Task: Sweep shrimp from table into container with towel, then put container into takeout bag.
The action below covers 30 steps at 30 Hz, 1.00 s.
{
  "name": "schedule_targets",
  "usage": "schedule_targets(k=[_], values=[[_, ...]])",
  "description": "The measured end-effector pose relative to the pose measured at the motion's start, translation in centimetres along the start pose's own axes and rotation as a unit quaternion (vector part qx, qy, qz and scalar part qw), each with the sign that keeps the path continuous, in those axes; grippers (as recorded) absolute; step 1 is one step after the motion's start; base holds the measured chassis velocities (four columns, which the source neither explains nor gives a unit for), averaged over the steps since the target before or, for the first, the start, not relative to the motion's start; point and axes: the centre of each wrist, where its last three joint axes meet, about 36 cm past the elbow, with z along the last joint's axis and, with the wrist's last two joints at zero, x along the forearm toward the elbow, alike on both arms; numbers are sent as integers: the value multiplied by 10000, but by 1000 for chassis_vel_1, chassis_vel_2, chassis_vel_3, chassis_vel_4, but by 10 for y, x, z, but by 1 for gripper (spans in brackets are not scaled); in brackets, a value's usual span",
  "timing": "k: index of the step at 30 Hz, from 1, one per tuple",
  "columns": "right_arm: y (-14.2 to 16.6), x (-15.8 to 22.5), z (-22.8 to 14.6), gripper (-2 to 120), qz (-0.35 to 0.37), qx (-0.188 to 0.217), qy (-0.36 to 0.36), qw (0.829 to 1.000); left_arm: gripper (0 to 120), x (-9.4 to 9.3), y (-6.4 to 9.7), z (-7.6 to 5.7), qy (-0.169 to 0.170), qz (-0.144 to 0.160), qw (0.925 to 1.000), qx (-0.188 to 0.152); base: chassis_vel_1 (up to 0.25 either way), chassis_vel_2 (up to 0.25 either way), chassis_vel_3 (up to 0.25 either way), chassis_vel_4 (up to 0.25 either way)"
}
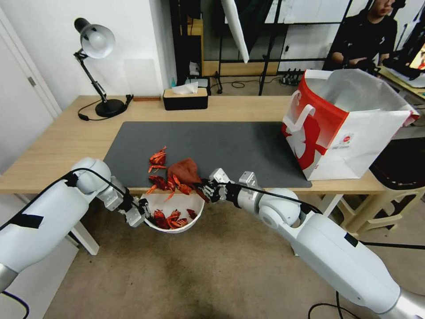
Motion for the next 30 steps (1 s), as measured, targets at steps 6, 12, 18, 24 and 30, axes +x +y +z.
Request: schedule_targets(k=[6,12,18,24,30], values=[[4,6,1,7,-91,36,18,10000,0,2,3,0,9,-29,10000,-16,0,0,0,0],[11,11,2,7,-184,43,9,9998,0,1,6,-1,-8,-44,10000,-22,0,0,0,0],[17,15,1,7,-245,54,2,9997,0,2,7,-2,-4,-37,10000,-27,0,0,0,0],[21,19,7,7,-276,25,67,9996,0,1,4,-2,-6,-12,10000,-13,0,0,0,0],[23,21,10,7,-275,0,82,9996,0,1,4,-2,-4,-20,10000,-14,0,0,0,0]])
